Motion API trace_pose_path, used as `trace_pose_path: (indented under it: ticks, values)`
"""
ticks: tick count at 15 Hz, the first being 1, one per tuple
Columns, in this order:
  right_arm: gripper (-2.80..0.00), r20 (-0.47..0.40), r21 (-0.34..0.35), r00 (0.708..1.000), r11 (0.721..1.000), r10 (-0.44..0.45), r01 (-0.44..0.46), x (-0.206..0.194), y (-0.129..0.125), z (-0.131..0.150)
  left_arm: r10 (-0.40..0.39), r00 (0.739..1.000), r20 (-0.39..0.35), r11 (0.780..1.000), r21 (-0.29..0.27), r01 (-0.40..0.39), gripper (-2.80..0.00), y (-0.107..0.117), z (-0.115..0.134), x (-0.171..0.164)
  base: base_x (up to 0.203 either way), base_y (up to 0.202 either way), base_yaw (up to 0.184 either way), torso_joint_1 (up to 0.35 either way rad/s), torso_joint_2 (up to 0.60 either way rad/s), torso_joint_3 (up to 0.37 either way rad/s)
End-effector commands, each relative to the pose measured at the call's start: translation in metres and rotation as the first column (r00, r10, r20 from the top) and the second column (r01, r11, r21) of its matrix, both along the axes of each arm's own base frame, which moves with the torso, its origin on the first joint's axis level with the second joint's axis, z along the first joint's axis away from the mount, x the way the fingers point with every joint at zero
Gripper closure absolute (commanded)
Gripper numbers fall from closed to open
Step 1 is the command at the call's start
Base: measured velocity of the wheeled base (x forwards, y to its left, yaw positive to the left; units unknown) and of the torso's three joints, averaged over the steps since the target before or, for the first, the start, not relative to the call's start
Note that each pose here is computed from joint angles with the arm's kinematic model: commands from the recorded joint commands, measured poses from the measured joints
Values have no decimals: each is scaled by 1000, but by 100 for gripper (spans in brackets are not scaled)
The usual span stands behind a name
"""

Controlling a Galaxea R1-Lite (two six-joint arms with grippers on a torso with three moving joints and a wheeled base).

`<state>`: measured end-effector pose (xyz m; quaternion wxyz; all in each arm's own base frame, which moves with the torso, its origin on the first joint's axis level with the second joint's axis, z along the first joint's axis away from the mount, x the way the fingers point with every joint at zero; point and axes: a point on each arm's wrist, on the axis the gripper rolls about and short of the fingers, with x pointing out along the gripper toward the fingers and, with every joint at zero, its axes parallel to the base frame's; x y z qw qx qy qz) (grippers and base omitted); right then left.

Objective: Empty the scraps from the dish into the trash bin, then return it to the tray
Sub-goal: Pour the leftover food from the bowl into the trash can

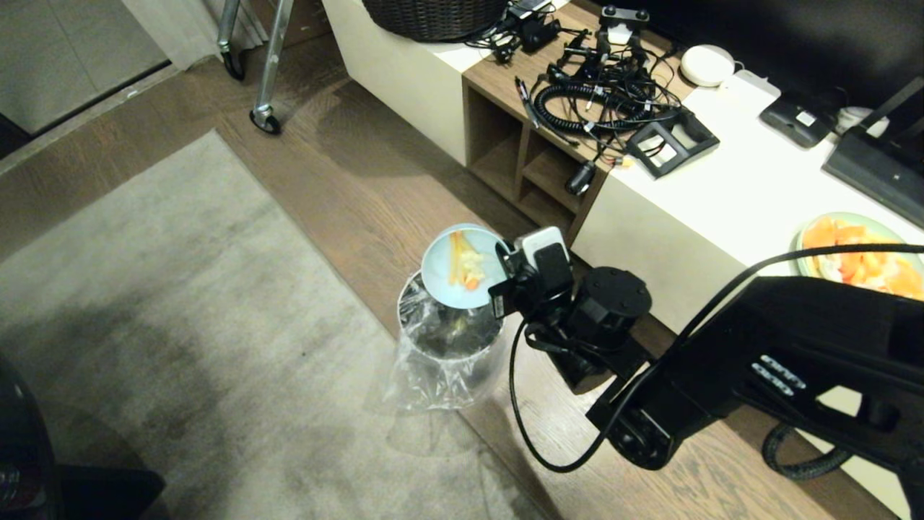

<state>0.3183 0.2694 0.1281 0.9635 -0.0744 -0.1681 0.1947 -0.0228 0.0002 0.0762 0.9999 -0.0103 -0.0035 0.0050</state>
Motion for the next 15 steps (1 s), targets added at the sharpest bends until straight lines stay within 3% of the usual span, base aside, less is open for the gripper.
trace_pose_path:
  ticks: [1,5,12,15]
  values:
    - [0,58,-4,998,1000,-4,4,4,5,1,1,1000,1,1000,-1,-1,0,0,0,0,0,0,0,0,0,0]
    - [0,131,-62,991,998,6,2,12,11,3,1,1000,1,1000,-1,-1,0,0,0,0,0,0,0,0,0,0]
    - [0,242,-79,969,995,-37,58,31,19,14,1,1000,1,1000,-1,-1,0,0,0,0,0,0,0,0,0,0]
    - [0,299,-107,954,994,5,29,37,16,20,1,1000,1,1000,-1,-1,0,0,0,0,0,0,0,0,0,0]
